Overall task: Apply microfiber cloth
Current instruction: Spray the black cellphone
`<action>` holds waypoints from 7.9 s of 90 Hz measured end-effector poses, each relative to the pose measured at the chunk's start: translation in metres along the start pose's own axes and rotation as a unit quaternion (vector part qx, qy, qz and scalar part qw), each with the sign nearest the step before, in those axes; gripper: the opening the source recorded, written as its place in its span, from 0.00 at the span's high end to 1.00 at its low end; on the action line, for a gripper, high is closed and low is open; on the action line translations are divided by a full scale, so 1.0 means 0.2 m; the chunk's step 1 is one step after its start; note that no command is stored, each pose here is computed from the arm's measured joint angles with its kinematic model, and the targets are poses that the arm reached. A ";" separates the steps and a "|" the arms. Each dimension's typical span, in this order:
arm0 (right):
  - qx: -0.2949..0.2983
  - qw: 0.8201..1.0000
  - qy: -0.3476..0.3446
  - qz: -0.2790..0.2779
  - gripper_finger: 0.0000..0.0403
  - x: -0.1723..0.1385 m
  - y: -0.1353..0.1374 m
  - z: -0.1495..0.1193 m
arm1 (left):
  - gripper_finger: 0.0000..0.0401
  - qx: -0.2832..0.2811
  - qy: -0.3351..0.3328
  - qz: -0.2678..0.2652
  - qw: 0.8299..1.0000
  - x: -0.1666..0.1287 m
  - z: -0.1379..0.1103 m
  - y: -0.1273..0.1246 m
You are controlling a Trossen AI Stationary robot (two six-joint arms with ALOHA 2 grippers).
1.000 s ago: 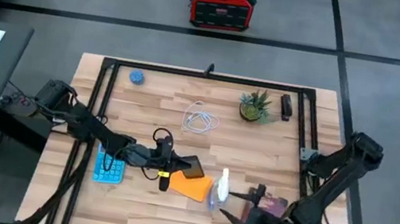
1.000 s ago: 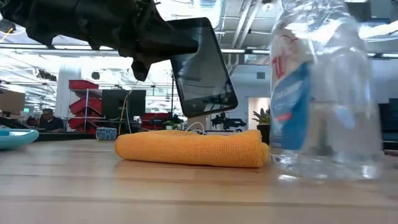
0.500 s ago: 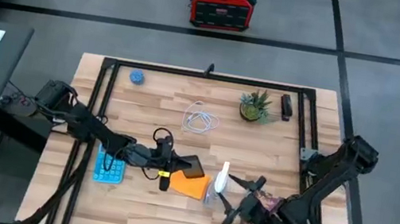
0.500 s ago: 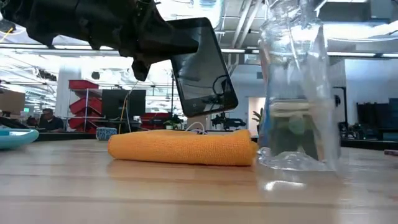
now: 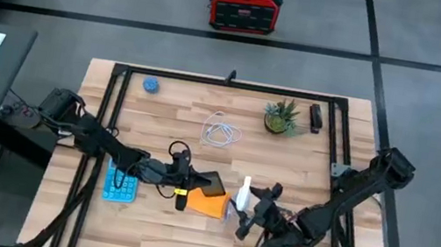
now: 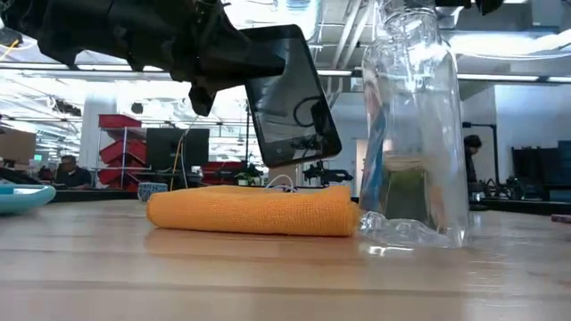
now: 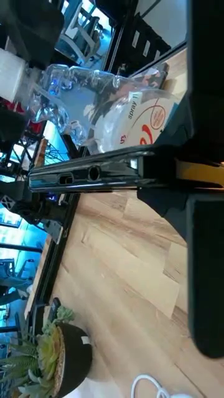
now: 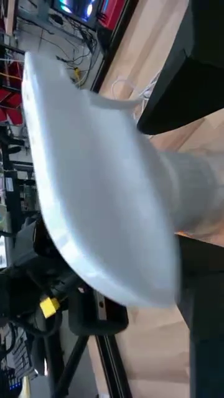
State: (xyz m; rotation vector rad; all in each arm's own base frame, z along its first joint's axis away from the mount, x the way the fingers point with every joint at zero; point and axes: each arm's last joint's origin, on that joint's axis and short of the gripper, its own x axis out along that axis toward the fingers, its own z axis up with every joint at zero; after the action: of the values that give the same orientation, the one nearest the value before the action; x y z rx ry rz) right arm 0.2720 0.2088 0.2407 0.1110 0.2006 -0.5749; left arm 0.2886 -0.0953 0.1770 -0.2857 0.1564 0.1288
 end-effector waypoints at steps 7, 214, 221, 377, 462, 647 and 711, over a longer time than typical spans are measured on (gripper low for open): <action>-0.002 1.000 0.001 0.003 0.50 -0.01 0.00 0.00 | 0.98 0.000 0.000 0.000 1.000 0.00 0.00 0.00; -0.129 0.926 0.031 0.354 0.31 -0.10 -0.26 0.06 | 0.98 0.006 0.000 0.004 1.000 0.00 0.00 0.01; -0.134 0.925 0.034 0.353 0.31 -0.11 -0.26 0.10 | 0.98 0.006 0.000 0.004 1.000 0.00 0.00 0.01; -0.081 0.907 0.171 0.375 0.13 -0.11 -0.29 0.29 | 0.98 0.012 0.014 0.011 1.000 0.00 -0.01 0.02; -0.132 0.905 0.167 0.368 0.16 -0.07 -0.33 0.30 | 0.98 0.008 0.015 0.016 1.000 0.01 -0.01 0.03; -0.089 0.941 0.141 0.296 0.12 0.03 -0.27 0.26 | 0.98 0.046 -0.034 0.050 0.997 0.10 0.40 -0.06; -0.074 0.943 0.116 0.304 0.12 -0.04 -0.28 0.31 | 0.98 0.042 -0.027 0.059 0.997 0.10 0.39 -0.06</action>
State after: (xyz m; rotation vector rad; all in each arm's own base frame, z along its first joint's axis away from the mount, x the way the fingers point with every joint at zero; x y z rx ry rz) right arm 0.2445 0.1557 0.2993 0.0891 0.4184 0.0726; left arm 0.3201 -0.0817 0.2514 -0.1878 0.1239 0.2471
